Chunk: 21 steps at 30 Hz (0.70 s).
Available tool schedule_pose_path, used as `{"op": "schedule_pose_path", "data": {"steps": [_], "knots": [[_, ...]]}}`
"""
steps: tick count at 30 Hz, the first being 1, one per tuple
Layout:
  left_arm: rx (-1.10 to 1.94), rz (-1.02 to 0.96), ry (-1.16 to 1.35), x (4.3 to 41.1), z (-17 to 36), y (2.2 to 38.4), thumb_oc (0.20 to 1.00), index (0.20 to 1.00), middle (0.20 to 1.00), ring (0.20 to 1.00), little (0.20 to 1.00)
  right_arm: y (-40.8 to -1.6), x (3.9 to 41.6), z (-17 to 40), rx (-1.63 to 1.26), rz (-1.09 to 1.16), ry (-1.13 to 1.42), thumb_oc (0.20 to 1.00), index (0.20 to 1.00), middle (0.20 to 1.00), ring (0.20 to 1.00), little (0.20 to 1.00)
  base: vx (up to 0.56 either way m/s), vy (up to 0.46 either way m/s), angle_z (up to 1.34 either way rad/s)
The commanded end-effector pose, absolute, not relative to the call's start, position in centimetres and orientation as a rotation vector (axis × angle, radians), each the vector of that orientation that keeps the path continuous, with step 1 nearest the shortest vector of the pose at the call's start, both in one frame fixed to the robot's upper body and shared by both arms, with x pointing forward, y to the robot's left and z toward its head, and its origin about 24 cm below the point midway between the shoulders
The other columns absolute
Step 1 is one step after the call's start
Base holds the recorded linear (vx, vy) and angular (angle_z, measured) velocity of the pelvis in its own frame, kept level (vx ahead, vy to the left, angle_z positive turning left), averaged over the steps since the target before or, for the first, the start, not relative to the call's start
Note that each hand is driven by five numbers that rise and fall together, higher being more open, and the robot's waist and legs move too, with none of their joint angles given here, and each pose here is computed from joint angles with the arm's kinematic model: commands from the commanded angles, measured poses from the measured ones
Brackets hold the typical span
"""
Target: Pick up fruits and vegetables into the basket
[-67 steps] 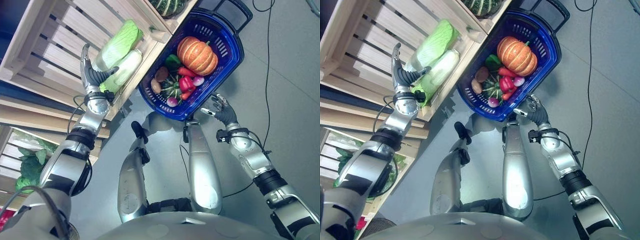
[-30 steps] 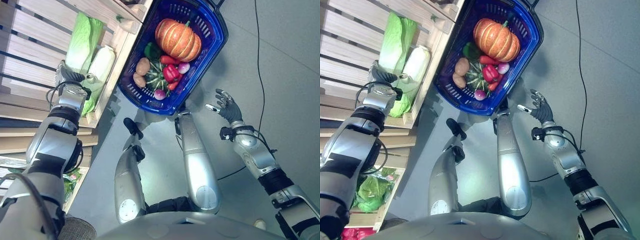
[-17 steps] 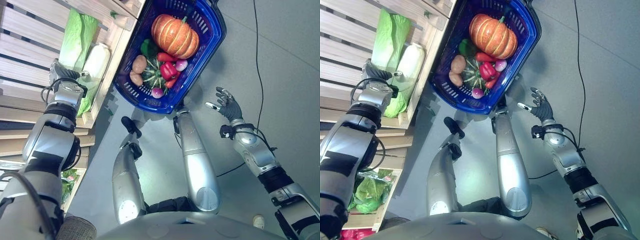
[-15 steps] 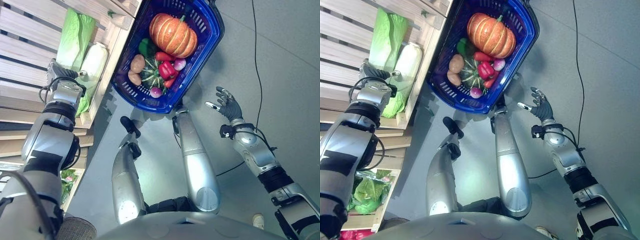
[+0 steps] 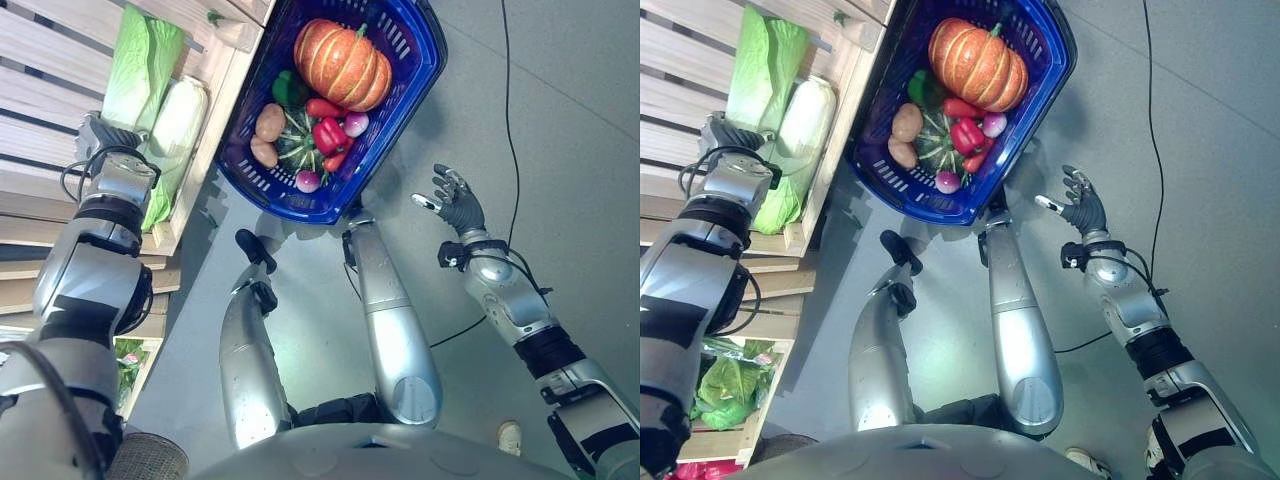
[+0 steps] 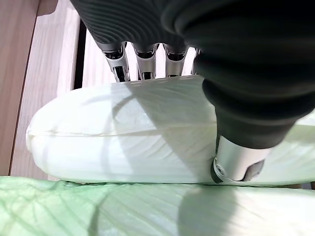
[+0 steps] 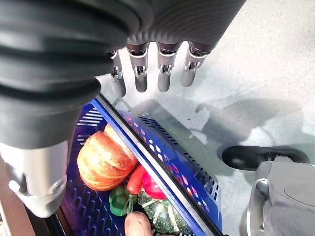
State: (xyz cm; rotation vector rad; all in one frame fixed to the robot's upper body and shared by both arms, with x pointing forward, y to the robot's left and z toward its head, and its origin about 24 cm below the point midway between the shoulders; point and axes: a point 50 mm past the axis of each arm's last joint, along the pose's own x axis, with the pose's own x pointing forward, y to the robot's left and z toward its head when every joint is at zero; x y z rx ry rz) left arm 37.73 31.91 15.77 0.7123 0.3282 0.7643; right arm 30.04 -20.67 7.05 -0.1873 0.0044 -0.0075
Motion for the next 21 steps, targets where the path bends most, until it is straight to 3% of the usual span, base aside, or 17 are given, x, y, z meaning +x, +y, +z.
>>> {"op": "schedule_pose_path", "data": {"steps": [1,21], "knots": [[0.660,0.596,0.531,36.8,9.9,30.6,0.200,0.200,0.200,0.200,0.200,-18.8,29.9,7.5,-0.101,0.019,-0.054,1.000,1.000,1.000,1.000,1.000,0.00,0.000,0.00],[0.435,0.547,0.282,35.3,7.6,29.6,0.200,0.200,0.200,0.200,0.200,-18.4,28.0,12.2,-0.154,0.121,-0.334,1.000,1.000,1.000,1.000,1.000,-0.01,0.001,0.00]]}}
